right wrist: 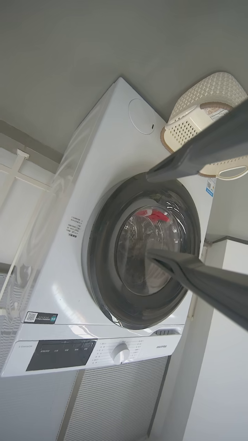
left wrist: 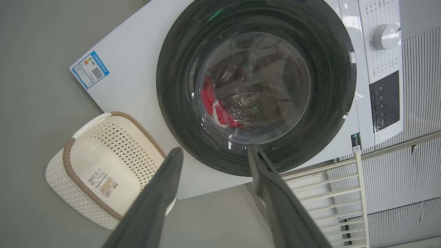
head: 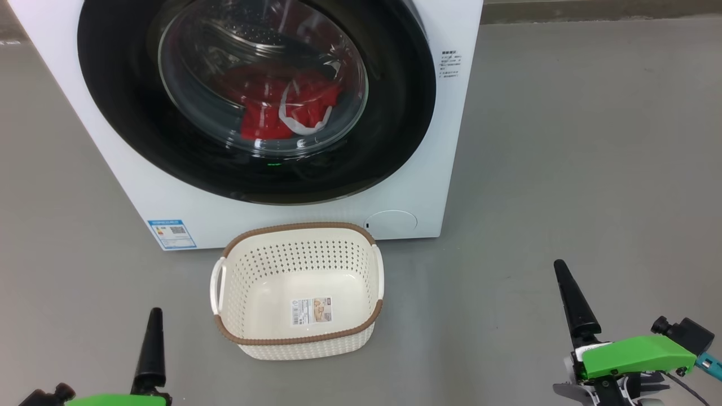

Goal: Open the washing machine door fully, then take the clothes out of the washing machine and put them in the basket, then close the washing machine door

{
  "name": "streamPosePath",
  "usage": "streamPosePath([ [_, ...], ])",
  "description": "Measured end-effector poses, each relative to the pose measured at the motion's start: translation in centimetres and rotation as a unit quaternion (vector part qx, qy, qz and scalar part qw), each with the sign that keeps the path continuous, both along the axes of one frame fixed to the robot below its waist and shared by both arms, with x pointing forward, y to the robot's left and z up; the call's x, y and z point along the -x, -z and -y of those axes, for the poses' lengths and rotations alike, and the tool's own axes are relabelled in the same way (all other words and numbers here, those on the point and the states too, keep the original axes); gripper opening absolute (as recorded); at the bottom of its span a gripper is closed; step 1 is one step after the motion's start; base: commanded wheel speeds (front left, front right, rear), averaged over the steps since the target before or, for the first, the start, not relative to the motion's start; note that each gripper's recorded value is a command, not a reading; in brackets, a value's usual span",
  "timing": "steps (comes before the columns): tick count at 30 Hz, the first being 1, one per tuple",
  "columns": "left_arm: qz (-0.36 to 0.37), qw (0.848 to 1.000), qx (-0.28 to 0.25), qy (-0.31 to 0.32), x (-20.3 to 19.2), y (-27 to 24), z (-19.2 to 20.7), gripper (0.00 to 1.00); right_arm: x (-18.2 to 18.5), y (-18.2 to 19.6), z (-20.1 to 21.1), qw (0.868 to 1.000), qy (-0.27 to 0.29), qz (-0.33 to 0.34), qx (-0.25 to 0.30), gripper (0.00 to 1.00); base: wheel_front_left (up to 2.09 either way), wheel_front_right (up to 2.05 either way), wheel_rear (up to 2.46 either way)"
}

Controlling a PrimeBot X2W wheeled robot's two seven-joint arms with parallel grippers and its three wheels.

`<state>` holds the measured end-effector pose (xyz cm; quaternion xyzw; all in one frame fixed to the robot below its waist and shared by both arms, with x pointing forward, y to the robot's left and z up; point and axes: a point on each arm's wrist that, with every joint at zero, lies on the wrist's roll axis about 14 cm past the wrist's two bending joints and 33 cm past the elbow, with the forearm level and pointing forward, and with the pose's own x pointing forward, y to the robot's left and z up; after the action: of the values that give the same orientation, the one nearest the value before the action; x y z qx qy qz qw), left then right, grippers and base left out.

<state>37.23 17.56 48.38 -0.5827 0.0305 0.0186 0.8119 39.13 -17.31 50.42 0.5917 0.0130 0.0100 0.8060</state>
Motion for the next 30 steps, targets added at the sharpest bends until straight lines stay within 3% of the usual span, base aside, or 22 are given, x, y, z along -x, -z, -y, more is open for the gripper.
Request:
streamPosePath([
  [15, 0.025, 0.99, -0.134, 0.019, -0.3, -1.2, 0.5, 1.0, -0.6, -1.0, -1.5, 0.989, -0.028, 0.026, 0.146, 1.0, 0.0, 0.0, 0.0],
  [30, 0.045, 0.96, -0.275, 0.037, -0.3, -1.6, 1.3, 1.0, -0.7, -0.6, -2.2, 0.957, -0.041, 0.039, 0.283, 1.0, 0.0, 0.0, 0.0],
])
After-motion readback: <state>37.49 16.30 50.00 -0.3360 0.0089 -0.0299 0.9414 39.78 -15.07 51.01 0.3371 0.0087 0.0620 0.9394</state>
